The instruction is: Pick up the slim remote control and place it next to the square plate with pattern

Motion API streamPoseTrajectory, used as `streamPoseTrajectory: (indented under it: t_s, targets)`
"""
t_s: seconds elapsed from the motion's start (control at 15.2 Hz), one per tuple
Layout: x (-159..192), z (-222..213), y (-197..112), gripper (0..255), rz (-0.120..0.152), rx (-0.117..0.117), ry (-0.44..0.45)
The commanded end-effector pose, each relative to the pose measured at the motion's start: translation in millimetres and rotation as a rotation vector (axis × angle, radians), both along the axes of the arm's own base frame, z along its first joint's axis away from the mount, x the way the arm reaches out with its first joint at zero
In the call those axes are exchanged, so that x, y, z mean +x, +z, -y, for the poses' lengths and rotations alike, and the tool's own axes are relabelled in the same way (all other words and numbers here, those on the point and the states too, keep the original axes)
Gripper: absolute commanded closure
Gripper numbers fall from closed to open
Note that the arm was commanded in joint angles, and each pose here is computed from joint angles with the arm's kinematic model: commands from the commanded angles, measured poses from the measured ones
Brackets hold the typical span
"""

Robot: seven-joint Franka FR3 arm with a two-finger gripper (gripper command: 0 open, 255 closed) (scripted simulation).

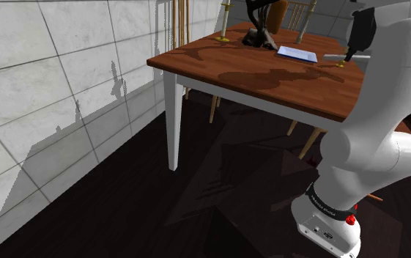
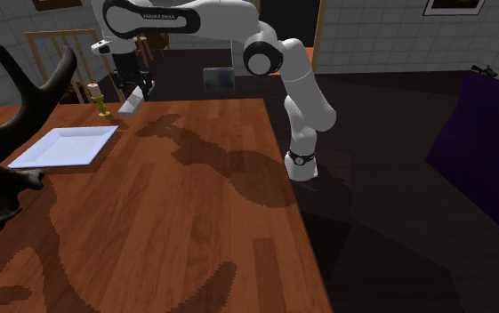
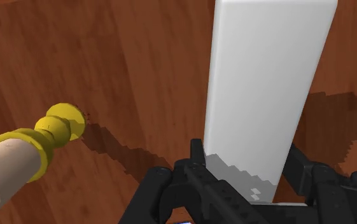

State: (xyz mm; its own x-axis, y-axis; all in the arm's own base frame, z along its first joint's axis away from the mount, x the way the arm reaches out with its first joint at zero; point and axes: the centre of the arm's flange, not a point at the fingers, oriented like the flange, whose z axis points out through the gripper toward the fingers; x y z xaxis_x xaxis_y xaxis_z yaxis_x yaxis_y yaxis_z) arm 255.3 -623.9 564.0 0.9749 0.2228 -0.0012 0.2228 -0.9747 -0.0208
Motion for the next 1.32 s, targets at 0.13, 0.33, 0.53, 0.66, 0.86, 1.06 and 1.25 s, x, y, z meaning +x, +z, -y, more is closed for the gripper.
streamPoseTrajectory:
  t_s: [0.13, 0.33, 0.53, 0.66, 0.86, 1.06, 1.25]
  targets:
    - [0, 0, -21, 255, 0.0, -0.001, 0.0]
    - [0, 0, -37, 255, 0.0, -0.001, 0.0]
    - [0, 0, -52, 255, 0.0, -0.001, 0.0]
    - [0, 0, -57, 255, 0.0, -0.001, 0.0]
    - [0, 0, -57, 255, 0.0, -0.001, 0.0]
    - [0, 0, -57, 255, 0.0, -0.001, 0.0]
    - [0, 0, -57, 0, 0.0, -0.001, 0.0]
